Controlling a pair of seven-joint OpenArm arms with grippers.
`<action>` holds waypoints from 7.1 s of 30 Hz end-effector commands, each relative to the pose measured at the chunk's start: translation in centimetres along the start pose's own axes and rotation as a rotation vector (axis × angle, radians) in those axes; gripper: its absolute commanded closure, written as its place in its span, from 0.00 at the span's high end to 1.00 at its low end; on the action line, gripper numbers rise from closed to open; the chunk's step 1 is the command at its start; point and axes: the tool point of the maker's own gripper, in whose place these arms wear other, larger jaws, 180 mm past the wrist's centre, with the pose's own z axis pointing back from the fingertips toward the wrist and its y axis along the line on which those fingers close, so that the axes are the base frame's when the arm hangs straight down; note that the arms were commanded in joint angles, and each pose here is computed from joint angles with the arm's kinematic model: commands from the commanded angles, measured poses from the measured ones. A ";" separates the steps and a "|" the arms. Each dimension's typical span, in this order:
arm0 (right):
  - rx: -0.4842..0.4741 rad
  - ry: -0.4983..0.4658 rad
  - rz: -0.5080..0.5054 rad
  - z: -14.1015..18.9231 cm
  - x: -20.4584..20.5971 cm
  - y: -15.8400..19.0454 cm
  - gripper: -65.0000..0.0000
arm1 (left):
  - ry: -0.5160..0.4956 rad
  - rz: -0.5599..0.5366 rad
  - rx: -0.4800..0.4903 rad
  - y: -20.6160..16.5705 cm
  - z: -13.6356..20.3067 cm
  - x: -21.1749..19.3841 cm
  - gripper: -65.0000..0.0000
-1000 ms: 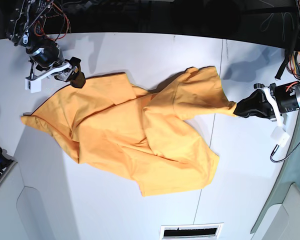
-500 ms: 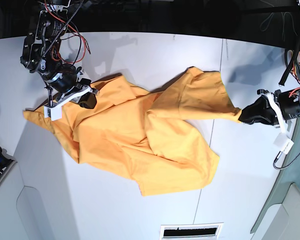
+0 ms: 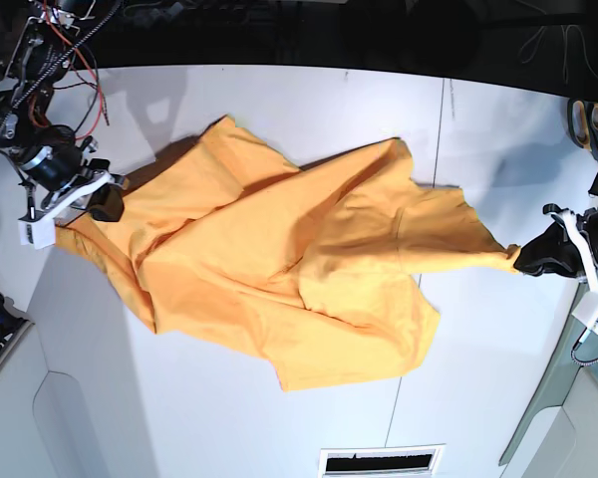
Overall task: Layout the t-shirt on the table in an organized manner, then fold the t-shirt properly
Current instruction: 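Lower the shirt and drag it apart with both grippers along the table, then release the shirt with both grippers and move them back over it, then grasp the shirt edges with both grippers, then pull the shirt taut between both grippers, stretching it flat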
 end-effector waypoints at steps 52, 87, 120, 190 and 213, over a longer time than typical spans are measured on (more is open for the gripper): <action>0.020 -0.162 0.005 4.5 4.7 -3.0 0.33 | -0.088 0.098 -0.182 -5.4 1.9 -1.2 0.43; 0.299 0.164 0.214 -7.2 -6.0 13.5 0.45 | 0.048 0.351 -0.227 -6.7 -18.2 -2.7 0.41; 0.202 0.302 0.226 -6.0 -8.6 6.2 0.00 | -0.110 0.198 -0.033 3.6 -11.7 8.4 0.07; -0.006 0.053 -0.070 2.1 -5.7 -2.8 0.00 | 0.210 0.095 -0.087 0.2 -4.5 -6.0 0.00; -0.170 0.036 0.022 7.2 -2.1 -9.4 0.00 | 0.322 0.097 -0.220 -4.1 -2.5 -9.4 0.00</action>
